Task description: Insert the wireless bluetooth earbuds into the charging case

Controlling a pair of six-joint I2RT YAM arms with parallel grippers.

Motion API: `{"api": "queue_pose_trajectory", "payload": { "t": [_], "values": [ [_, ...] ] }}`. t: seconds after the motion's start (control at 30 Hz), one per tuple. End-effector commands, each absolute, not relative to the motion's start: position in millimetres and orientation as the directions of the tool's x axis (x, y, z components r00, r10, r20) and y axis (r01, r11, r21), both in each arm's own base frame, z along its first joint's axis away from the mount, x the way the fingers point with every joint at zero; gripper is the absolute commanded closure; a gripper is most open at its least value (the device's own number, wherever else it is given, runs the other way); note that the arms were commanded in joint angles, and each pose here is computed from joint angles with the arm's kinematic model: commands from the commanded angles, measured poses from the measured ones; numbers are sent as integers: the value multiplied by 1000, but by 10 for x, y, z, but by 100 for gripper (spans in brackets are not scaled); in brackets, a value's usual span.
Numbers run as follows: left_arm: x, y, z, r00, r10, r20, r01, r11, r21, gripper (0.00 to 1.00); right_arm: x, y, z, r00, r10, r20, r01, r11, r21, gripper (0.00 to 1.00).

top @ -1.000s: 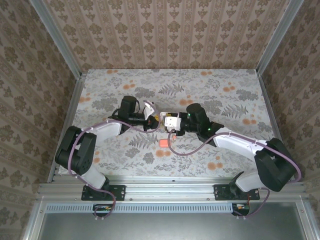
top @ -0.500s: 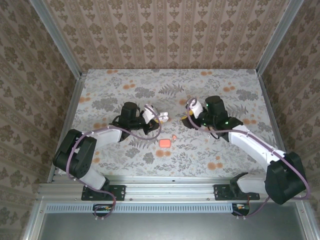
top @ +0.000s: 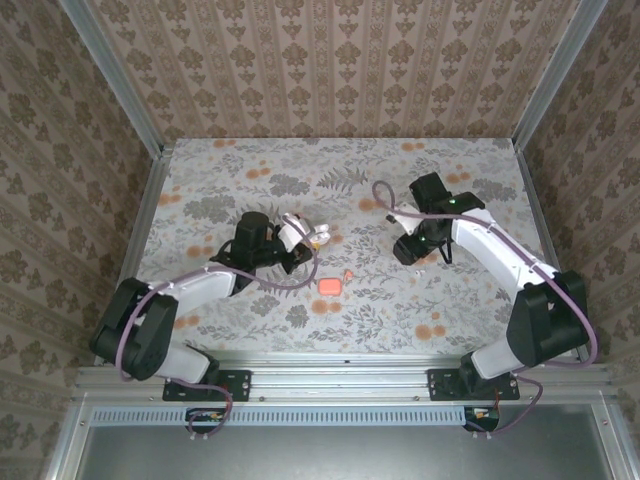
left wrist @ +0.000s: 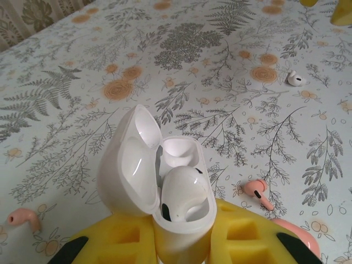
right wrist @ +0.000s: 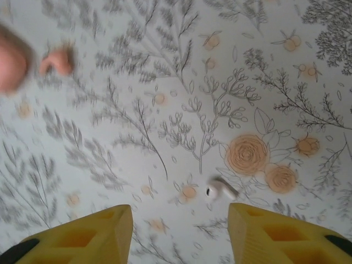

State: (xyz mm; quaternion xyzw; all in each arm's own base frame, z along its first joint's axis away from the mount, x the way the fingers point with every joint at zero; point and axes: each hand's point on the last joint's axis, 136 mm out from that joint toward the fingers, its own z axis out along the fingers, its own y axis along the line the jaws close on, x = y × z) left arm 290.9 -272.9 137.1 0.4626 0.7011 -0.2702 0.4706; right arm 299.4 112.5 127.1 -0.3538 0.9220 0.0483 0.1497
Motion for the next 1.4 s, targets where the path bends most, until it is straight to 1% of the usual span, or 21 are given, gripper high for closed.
{"api": "queue_pose_trajectory", "payload": {
  "t": [0.0, 0.07, 0.13, 0.2, 0.27, 0.33, 0.43, 0.67, 0.8, 1.2, 1.37],
  "values": [
    [2809, -2679, 1385, -143, 400, -905, 902, 429, 47, 92, 2818, 1044, 1382, -392, -882, -260, -894, 432, -120, 47],
    [2774, -2657, 1381, -138, 409, -902, 904, 424, 54, 92, 2785, 1064, 1423, -248, -926, -285, -944, 297, -144, 44],
    [2763, -2644, 1370, -130, 424, -896, 907, 416, 65, 92, 2745, 1045, 1413, -136, -949, -285, -971, 184, -152, 43],
    [2770, -2640, 1366, -131, 432, -892, 907, 416, 68, 92, 2726, 958, 1315, -51, -972, -231, -985, 87, -150, 42],
    [2775, -2631, 1344, -134, 437, -889, 906, 418, 69, 92, 2692, 819, 1137, 44, -990, -130, -991, -28, -128, 44],
    [2771, -2625, 1315, -138, 442, -886, 906, 418, 67, 92, 2674, 734, 986, 141, -988, -67, -985, -133, -113, 45],
    [2766, -2627, 1299, -144, 439, -887, 906, 419, 61, 92, 2730, 697, 776, 252, -967, -27, -958, -246, -145, 45],
    [2771, -2622, 1249, -155, 445, -882, 905, 422, 54, 92, 2832, 779, 489, 344, -938, -46, -930, -334, -154, 45],
    [2771, -2618, 1236, -161, 448, -880, 904, 424, 50, 92, 2899, 791, 406, 347, -937, -43, -929, -337, -155, 45],
    [2787, -2597, 1196, -170, 468, -867, 903, 427, 54, 92, 2912, 738, 257, 374, -927, -23, -925, -371, -88, 50],
    [2790, -2593, 1192, -174, 472, -864, 902, 429, 53, 92, 3016, 724, 250, 373, -928, -9, -924, -371, -92, 52]
  ]
}}
